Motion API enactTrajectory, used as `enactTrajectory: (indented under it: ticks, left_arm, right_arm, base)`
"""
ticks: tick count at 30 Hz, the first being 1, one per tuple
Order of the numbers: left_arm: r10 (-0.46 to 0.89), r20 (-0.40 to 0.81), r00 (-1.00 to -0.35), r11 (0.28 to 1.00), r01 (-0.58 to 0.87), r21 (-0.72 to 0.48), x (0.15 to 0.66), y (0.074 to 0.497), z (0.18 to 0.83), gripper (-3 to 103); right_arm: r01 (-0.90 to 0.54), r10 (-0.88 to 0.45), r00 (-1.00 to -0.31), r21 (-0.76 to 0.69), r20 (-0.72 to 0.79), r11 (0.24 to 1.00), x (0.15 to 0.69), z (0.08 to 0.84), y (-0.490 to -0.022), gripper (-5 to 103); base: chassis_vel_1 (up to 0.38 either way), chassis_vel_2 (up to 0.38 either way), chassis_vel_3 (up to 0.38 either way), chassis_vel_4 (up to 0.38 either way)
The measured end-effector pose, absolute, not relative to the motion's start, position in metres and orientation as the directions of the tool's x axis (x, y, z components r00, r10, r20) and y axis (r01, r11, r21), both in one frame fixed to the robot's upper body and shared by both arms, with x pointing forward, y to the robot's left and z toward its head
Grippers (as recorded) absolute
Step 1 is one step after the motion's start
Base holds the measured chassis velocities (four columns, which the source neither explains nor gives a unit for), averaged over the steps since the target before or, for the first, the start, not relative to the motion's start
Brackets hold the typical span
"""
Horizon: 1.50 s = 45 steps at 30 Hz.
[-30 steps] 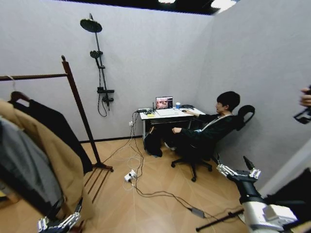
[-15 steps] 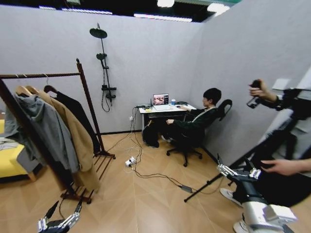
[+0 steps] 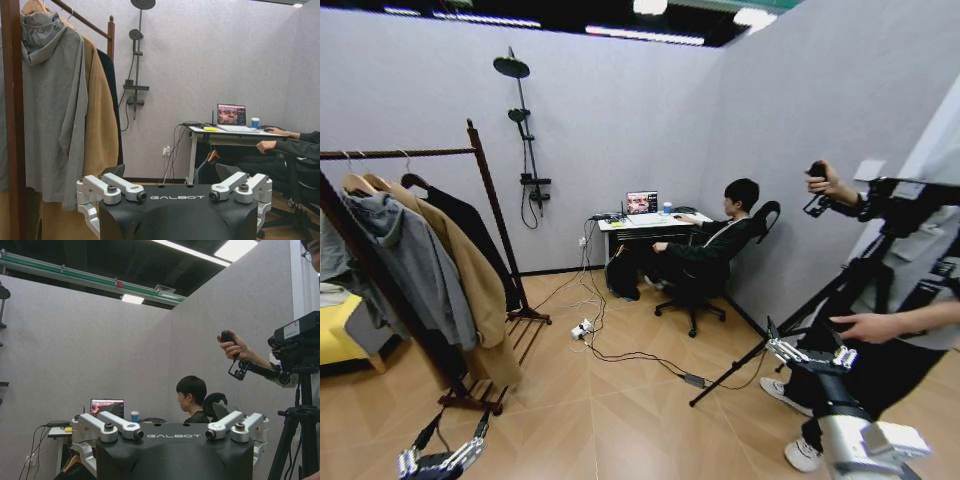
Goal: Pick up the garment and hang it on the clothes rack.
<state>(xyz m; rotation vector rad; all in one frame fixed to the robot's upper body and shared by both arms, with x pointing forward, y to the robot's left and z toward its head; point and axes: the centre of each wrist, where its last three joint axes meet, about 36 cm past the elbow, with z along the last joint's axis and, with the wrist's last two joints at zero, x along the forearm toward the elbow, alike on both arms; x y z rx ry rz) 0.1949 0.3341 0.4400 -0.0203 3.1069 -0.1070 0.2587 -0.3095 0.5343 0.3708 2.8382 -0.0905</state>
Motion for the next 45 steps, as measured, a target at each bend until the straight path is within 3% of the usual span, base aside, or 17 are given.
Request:
enactTrajectory:
  ticks: [23, 45]
  left_arm:
    - [-0.015, -0.032, -0.999, 0.998, -0.013, -0.069, 0.1949, 0.3341, 0.4400, 100]
    - [-0.015, -0.032, -0.999, 0.998, -0.012, -0.069, 0.1949, 0.3341, 0.4400, 100]
  right_arm:
    - [0.260, 0.243, -0.929, -0.026, -0.279, 0.965, 0.2584, 0.5342, -0.3095, 100]
    - [0.260, 0.243, -0.929, -0.026, -0.279, 0.965, 0.2586, 0.5343, -0.3095, 100]
  base:
    - [0.079, 0.037, -0.070, -0.056]
    - [0.022, 0.019, 0.033, 0.026]
